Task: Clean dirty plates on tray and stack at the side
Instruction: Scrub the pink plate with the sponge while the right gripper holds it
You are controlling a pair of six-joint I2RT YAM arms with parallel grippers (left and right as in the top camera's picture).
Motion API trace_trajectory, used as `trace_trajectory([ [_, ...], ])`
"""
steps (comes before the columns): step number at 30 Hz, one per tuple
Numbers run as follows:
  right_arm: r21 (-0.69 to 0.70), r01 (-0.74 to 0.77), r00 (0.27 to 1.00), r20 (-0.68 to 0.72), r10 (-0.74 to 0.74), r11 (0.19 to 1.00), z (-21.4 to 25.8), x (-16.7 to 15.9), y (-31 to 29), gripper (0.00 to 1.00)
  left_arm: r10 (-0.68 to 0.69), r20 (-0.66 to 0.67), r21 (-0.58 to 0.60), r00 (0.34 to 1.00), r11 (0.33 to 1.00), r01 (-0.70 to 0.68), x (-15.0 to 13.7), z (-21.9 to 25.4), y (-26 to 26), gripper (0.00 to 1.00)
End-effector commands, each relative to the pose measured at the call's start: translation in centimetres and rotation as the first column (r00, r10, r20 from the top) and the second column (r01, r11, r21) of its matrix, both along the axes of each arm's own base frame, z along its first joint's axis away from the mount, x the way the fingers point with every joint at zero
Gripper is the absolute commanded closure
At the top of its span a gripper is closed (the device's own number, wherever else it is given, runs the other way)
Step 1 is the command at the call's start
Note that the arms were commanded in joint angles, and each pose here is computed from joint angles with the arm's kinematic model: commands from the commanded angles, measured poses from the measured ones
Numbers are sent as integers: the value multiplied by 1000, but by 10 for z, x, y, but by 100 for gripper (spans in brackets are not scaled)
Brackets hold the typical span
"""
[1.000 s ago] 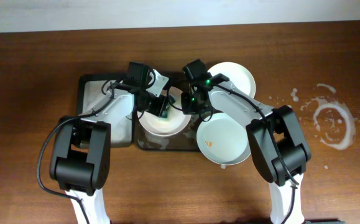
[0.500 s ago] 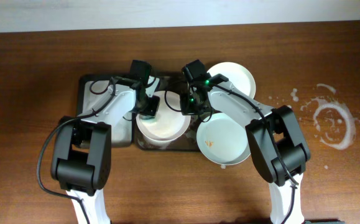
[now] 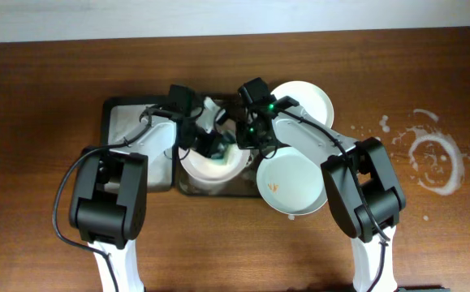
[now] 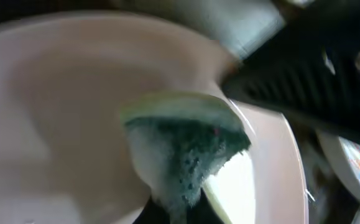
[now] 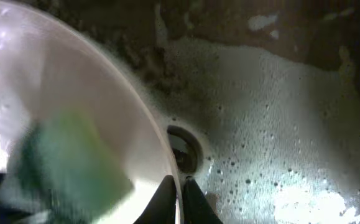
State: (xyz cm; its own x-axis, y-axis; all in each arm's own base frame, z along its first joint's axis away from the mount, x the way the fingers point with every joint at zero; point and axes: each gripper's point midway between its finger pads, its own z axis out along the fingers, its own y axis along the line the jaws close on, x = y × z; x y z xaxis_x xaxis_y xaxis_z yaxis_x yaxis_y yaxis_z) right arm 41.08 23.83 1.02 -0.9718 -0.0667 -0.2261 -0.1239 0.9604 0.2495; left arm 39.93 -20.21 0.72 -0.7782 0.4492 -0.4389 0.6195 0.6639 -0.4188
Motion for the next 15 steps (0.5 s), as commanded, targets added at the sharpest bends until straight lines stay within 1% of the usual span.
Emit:
trace_trajectory([
  [1, -17, -1, 1000, -29, 0, 1000, -11, -7, -1, 94, 257, 63, 253, 964, 931, -265, 30, -35, 45, 99],
  [3, -17, -1, 1000, -29, 0, 1000, -11, -7, -1, 94, 364, 131, 362, 922, 848, -386, 40, -39, 72, 99],
  [4, -17, -1, 1000, -29, 0, 1000, -11, -7, -1, 94, 398, 150, 399, 905, 813, -423, 41, -40, 82, 99],
  [6, -17, -1, 1000, -28, 0, 1000, -11, -7, -1, 94, 469, 194, 492, 862, 713, -499, 37, -42, 107, 99],
  [9, -16, -1, 1000, -29, 0, 1000, -11, -7, -1, 94, 488, 225, 579, 843, 629, -519, 28, -43, 129, 99],
  [10, -14, -1, 1000, -30, 1, 1000, -11, -7, -1, 94, 487, 222, 602, 845, 613, -512, 24, -43, 133, 99],
  [12, -14, -1, 1000, -30, 1, 1000, -11, -7, -1, 94, 485, 195, 627, 853, 607, -489, 15, -45, 135, 99],
  [13, -14, -2, 1000, -30, 1, 1000, -11, -8, 0, 94, 479, 148, 664, 865, 601, -446, 0, -48, 138, 99],
  [14, -9, -3, 999, -33, 3, 1000, -11, -8, 0, 94, 466, 105, 674, 878, 616, -408, -9, -49, 136, 99],
  [15, -1, -6, 999, -36, 6, 1000, -10, -9, 2, 94, 421, 25, 654, 907, 679, -333, -19, -52, 125, 99],
])
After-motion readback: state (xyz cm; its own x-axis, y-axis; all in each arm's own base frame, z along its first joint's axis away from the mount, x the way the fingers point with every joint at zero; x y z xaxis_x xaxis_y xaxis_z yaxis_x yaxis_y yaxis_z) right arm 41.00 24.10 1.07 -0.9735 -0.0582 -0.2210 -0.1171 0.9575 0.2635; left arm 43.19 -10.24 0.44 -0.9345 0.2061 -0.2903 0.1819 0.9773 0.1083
